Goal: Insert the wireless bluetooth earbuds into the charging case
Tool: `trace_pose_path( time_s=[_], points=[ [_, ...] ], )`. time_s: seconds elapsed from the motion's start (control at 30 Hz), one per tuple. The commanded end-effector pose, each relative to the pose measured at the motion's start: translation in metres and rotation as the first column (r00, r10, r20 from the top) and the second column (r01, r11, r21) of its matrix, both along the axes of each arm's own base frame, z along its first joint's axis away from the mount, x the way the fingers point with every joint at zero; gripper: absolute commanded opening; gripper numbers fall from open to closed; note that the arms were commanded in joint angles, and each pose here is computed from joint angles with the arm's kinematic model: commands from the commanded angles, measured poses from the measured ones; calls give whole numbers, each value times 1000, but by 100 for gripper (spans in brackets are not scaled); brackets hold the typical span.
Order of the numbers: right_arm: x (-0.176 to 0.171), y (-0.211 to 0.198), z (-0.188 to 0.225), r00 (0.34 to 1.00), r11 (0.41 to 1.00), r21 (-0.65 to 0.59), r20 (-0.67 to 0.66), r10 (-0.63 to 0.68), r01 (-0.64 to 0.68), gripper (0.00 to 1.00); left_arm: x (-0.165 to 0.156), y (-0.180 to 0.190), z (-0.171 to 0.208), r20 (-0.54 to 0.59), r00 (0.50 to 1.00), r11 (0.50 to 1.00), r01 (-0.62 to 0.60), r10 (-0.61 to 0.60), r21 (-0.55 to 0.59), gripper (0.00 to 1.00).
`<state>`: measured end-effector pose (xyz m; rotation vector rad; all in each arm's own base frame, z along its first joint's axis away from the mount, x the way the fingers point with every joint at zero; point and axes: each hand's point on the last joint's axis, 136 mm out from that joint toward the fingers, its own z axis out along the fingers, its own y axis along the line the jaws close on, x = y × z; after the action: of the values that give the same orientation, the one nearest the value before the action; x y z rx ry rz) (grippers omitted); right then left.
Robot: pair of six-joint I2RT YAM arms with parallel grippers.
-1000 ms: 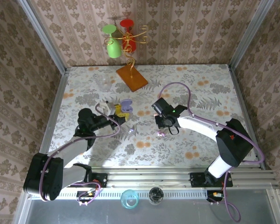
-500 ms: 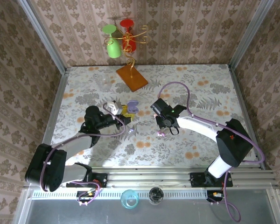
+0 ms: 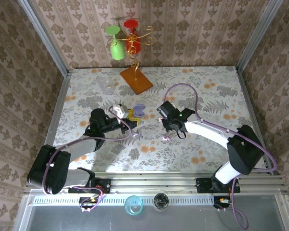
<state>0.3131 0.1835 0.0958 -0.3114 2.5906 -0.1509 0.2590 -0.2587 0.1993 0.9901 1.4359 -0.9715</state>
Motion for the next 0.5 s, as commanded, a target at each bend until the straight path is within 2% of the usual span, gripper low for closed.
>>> trace_pose_path(
  time_s=[0.0,0.3,0.47],
  points=[
    [-2,-28,-4,998,985,-164,-6,-57,55,18,5,-1,15,72,997,1000,-6,6,-11,36],
    [-2,-26,-12,997,966,-250,-15,-73,67,18,13,4,12,53,998,1000,-14,15,-11,36],
    [-2,-24,-12,997,967,-245,-18,-70,63,18,16,3,12,46,999,1000,-7,8,-11,36]
  ],
)
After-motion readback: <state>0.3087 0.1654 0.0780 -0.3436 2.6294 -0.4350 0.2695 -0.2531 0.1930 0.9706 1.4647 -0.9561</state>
